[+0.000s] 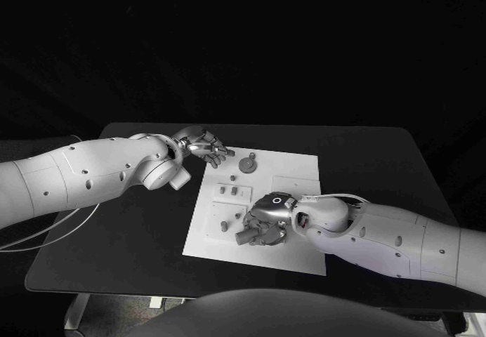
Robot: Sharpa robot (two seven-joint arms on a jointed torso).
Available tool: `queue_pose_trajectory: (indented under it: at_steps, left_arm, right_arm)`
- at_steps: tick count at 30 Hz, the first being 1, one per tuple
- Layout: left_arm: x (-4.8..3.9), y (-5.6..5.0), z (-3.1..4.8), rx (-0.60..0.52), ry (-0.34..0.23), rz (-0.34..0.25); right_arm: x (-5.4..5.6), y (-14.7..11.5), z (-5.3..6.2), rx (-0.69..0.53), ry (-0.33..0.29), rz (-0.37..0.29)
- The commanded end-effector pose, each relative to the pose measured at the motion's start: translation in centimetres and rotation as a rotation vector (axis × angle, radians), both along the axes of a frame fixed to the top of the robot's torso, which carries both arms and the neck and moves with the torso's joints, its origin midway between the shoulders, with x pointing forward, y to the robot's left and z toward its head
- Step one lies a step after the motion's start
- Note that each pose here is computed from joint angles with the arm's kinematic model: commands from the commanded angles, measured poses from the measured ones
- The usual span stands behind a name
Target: Assemble the parts on the task board
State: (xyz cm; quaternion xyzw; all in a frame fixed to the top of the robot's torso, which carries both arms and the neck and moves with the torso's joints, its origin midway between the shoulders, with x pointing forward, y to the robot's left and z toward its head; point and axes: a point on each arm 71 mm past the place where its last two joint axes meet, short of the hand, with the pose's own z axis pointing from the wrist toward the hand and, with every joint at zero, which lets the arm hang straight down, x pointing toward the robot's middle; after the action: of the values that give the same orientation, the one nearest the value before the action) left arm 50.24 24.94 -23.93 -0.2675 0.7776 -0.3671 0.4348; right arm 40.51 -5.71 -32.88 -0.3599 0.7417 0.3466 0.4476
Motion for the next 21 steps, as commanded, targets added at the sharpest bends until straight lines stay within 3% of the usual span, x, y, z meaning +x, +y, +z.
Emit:
queue_pose_trajectory:
  at_steps: [1, 14, 21]
  left_arm:
    - [0.00, -0.20, 0.11, -0.001, -0.002, -0.010]
    - [0.02, -0.14, 0.14, 0.000, -0.004, -0.009]
    - [0.03, -0.07, 0.13, 0.003, -0.005, -0.007]
  right_arm:
    - [-0.09, -0.03, -0.06, -0.008, -0.013, 0.004]
    - [-0.20, -0.14, 0.34, 0.045, -0.007, -0.014]
    - [-0.25, -0.77, 0.88, 0.118, 0.025, -0.076]
